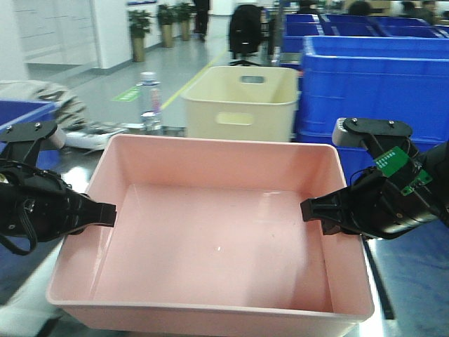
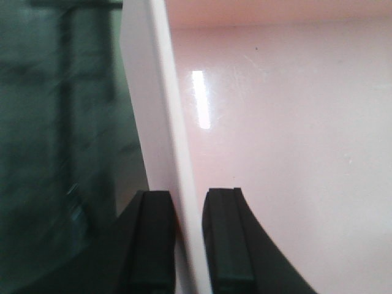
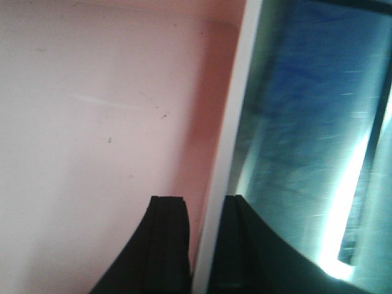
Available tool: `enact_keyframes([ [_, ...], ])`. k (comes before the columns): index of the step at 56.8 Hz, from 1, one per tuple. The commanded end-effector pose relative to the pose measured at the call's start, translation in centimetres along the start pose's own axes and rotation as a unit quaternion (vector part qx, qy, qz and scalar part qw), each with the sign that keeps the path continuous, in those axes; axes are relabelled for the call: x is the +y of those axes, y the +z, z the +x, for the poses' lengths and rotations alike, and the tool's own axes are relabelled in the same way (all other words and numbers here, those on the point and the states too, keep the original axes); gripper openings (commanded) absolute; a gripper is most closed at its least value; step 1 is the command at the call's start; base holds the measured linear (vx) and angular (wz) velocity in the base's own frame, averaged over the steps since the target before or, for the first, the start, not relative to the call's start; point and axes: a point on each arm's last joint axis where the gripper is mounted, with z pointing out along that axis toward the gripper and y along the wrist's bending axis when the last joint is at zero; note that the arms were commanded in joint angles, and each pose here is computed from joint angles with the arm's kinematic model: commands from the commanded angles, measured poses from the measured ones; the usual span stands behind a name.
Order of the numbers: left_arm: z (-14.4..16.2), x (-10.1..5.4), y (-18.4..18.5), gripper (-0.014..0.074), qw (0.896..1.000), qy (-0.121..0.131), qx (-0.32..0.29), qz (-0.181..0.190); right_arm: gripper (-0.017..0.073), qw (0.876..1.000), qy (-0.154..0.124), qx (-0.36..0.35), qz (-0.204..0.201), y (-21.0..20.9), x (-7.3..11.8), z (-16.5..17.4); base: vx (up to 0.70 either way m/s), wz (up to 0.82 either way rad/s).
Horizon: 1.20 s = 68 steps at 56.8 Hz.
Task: Grab pink bin and stack on right shelf
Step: 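Hold the pink bin with both grippers while the base drives to the table, then lower the held pink bin onto the table in front of the crates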
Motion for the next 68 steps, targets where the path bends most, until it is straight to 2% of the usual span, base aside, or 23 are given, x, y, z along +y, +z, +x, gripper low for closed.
enact_keyframes([
  [1, -1.6, -1.0, -2.2, -0.0001, 0.998, 0.005, -0.062, 0.013, -0.0008, 0.997, -0.015, -0.077, -0.007, -2.4, 0.0, -1.5, 0.26, -0.58],
  [20, -1.4, -0.6, -1.1, -0.0001, 0.999, 0.000, -0.048, 0.012, -0.0008, 0.997, -0.015, -0.077, -0.007, -2.4, 0.0, -1.5, 0.18, -0.35],
  [68, -1.2, -0.4, -0.2, -0.0001, 0.999, -0.003, -0.037, 0.010, -0.0008, 0.997, -0.011, -0.078, -0.011, -2.4, 0.1, -1.5, 0.03, -0.05],
])
